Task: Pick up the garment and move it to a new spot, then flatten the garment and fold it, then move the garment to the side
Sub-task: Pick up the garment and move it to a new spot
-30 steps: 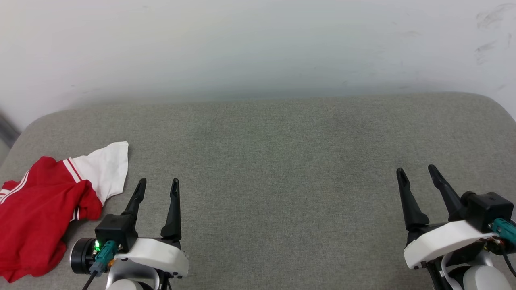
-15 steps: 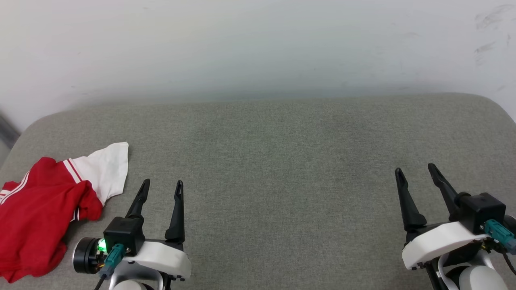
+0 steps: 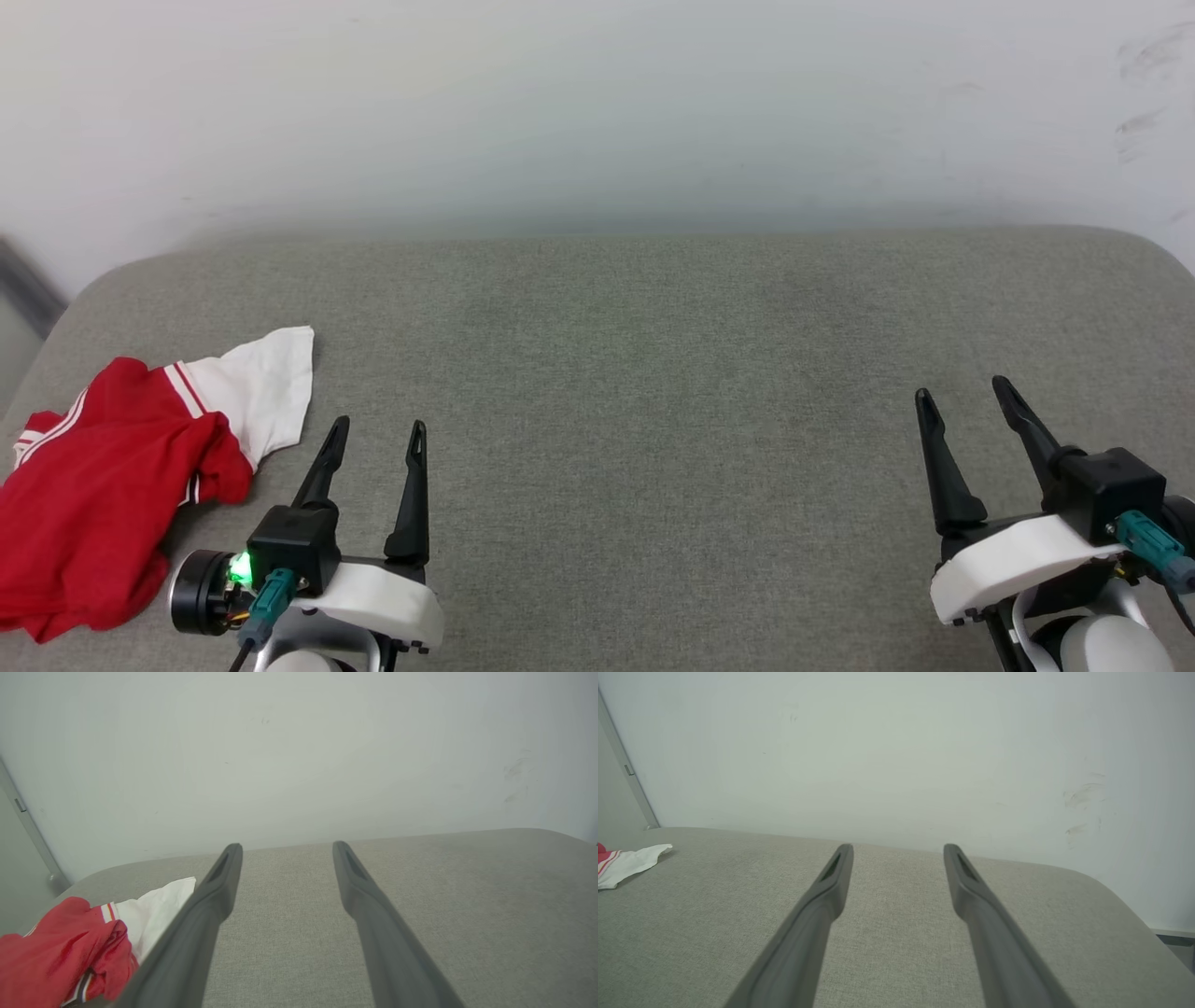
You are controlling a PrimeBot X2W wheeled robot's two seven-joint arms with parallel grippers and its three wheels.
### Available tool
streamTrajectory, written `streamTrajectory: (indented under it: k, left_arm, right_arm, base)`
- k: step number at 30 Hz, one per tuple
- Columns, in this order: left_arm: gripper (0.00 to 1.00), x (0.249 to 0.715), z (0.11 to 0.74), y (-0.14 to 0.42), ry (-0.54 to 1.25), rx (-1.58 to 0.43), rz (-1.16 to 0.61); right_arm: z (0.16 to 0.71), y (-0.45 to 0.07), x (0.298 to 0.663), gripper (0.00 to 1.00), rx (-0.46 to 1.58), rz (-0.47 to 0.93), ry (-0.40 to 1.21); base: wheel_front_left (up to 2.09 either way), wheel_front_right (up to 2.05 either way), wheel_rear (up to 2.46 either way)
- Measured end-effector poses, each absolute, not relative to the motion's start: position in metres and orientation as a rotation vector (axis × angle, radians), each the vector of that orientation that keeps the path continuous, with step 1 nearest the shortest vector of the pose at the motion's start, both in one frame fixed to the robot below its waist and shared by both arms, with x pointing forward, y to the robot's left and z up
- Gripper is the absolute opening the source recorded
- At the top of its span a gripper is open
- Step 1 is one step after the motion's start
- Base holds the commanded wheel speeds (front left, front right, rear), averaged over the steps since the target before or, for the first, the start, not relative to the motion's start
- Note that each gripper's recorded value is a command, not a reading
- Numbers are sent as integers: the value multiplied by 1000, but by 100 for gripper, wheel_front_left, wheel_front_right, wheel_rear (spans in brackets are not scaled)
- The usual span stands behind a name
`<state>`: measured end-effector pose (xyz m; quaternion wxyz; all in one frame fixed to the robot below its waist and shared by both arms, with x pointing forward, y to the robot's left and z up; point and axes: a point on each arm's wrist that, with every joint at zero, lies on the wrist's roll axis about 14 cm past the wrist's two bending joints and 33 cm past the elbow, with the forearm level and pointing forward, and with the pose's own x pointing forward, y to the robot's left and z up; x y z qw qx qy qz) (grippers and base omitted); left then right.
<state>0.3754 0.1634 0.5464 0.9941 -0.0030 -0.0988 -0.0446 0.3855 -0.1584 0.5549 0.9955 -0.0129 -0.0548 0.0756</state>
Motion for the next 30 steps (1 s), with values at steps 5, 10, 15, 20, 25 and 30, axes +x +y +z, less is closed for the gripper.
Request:
streamTrajectory:
  k: [5,10,15,20,25,30]
  left_arm:
    - [100,372,545,169,-194,-18,-70]
    - [100,367,545,183,-195,-30,-24]
    - [100,358,545,207,-195,-26,49]
    - [100,342,540,233,-184,-18,131]
    - [100,321,538,262,-177,-10,226]
    - [100,296,537,289,-176,-5,323]
  right_arm:
    - [556,-155,388,100,-19,159,-114]
    - [556,-140,393,100,-16,201,-116]
    - [559,-111,398,100,-13,282,-124]
    - [561,-78,404,100,-1,374,-129]
    - [562,-41,407,100,14,473,-131]
    - [563,-6,407,100,29,566,-133]
  base:
    - [0,0,0]
    - [0,0,0]
    - [0,0,0]
    - [0,0,0]
    - [0,0,0]
    - [0,0,0]
